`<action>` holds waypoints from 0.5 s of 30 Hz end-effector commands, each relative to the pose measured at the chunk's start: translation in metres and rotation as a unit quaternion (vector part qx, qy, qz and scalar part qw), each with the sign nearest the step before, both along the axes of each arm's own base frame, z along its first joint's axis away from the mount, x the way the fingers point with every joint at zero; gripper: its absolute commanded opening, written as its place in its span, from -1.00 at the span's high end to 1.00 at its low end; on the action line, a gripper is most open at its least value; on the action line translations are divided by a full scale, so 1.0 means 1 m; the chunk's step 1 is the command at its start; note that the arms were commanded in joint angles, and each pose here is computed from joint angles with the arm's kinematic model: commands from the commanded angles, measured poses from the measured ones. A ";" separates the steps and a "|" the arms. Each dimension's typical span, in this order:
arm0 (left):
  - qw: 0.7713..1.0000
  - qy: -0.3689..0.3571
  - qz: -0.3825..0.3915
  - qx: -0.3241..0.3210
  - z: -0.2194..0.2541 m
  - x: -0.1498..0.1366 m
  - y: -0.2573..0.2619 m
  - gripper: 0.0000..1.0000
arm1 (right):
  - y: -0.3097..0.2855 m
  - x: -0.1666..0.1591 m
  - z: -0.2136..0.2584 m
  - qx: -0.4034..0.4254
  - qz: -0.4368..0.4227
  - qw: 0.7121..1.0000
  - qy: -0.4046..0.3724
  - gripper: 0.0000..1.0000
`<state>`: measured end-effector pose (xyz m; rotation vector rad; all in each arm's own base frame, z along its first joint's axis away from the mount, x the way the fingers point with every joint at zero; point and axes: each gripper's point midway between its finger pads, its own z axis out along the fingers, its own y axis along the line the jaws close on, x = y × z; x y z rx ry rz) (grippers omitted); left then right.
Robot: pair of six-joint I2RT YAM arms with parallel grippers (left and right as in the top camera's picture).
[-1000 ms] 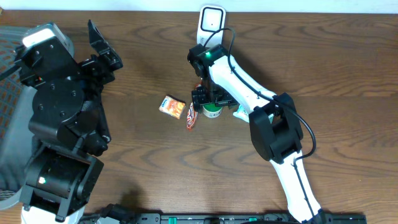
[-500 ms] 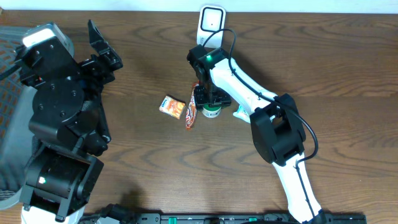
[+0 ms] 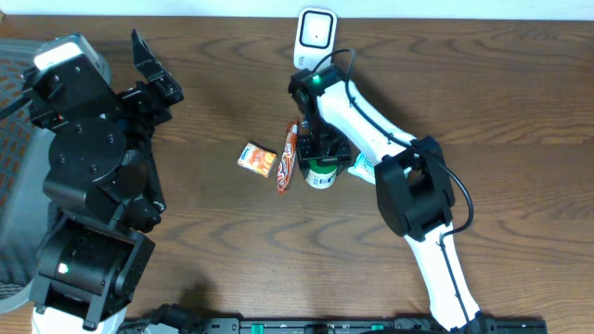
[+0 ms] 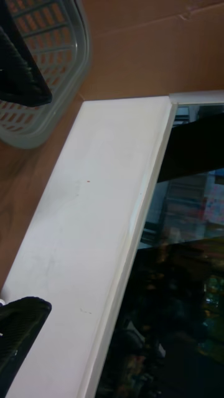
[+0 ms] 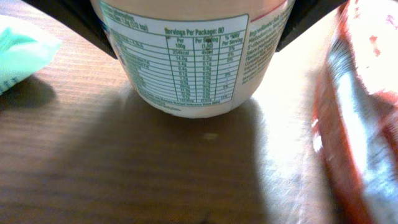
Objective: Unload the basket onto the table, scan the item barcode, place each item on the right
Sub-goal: 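Lower the right gripper, grasp the green-lidded jar and lift it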
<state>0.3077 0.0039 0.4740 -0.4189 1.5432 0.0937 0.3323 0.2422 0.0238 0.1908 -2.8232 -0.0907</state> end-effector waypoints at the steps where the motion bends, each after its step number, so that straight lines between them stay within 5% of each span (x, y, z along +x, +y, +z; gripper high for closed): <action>1: 1.000 -0.002 0.008 0.003 0.003 0.000 0.003 -0.96 | 0.019 0.000 0.023 0.093 0.033 0.995 0.021 -0.23; 15: 1.000 -0.002 0.008 0.003 0.003 0.000 0.003 -0.96 | 0.019 -0.017 0.058 0.187 0.002 0.977 0.106 -0.22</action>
